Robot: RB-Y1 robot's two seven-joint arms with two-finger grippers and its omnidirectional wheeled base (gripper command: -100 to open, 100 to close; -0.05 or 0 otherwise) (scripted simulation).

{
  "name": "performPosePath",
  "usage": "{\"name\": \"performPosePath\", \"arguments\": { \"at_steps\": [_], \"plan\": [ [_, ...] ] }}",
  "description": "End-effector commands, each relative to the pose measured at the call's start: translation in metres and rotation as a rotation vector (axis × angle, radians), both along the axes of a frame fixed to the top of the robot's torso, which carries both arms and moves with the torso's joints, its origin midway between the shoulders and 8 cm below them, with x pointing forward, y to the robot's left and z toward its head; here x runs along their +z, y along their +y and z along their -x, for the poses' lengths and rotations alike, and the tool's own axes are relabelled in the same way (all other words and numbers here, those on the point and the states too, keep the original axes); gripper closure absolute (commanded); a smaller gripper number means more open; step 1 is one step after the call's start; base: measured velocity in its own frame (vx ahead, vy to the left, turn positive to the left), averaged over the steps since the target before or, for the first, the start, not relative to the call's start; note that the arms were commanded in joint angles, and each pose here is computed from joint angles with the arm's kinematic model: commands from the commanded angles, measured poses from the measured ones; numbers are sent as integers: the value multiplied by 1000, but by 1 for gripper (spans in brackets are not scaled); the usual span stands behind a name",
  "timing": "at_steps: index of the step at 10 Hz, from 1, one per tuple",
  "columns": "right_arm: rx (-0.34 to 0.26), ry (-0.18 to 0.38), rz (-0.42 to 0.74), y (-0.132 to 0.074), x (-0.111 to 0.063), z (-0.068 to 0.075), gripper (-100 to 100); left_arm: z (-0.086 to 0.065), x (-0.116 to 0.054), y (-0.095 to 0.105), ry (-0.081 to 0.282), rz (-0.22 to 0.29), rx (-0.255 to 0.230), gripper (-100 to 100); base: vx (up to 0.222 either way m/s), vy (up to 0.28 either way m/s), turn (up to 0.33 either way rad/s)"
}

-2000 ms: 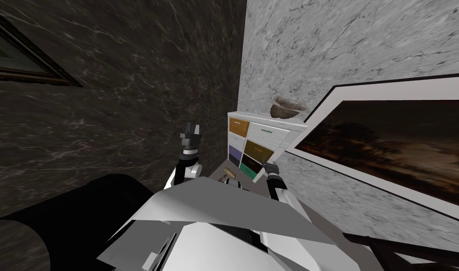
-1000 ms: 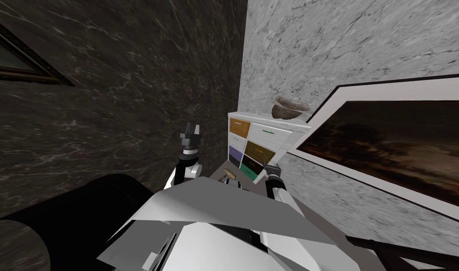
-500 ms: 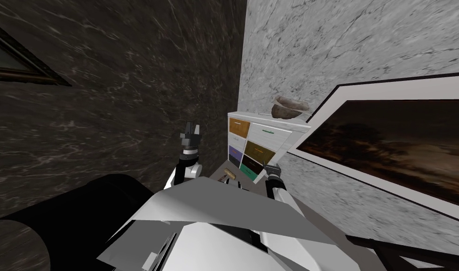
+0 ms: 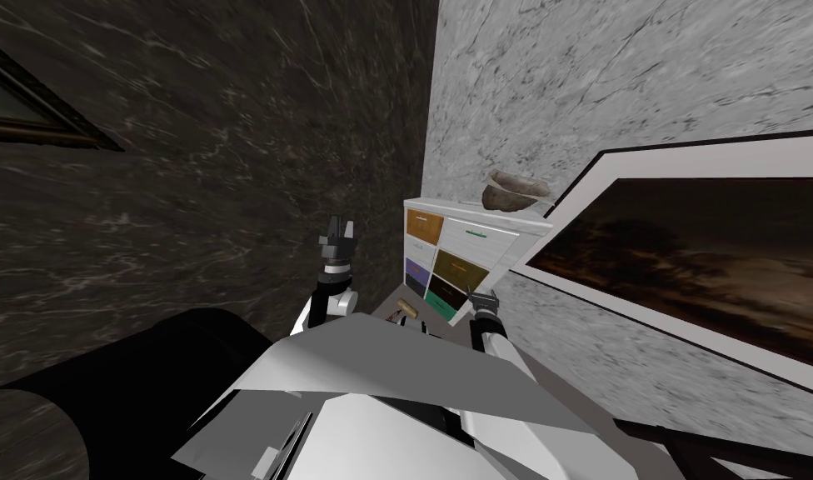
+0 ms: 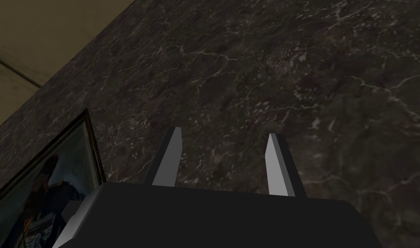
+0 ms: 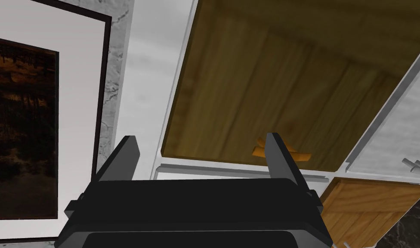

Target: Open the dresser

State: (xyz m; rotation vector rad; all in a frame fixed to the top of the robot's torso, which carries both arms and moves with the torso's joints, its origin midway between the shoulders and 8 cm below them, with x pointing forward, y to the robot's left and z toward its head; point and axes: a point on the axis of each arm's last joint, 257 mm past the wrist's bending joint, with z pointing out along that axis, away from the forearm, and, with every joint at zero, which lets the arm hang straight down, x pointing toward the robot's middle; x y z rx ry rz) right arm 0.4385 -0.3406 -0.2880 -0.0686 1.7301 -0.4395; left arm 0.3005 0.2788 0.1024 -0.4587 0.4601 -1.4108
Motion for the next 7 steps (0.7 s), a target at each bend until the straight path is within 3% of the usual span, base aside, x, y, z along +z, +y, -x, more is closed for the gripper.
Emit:
{"name": "performPosePath", "arguments": {
  "at_steps": [1, 7],
  "plan": [
    [-19, 6, 68, -5, 1, 2, -100, 0, 0, 0, 0, 0, 0, 0, 43, 33, 45],
    [-62, 19, 234, -16, 3, 8, -100, 0, 0, 0, 0, 0, 0, 0, 36, 28, 34]
  ]
}}
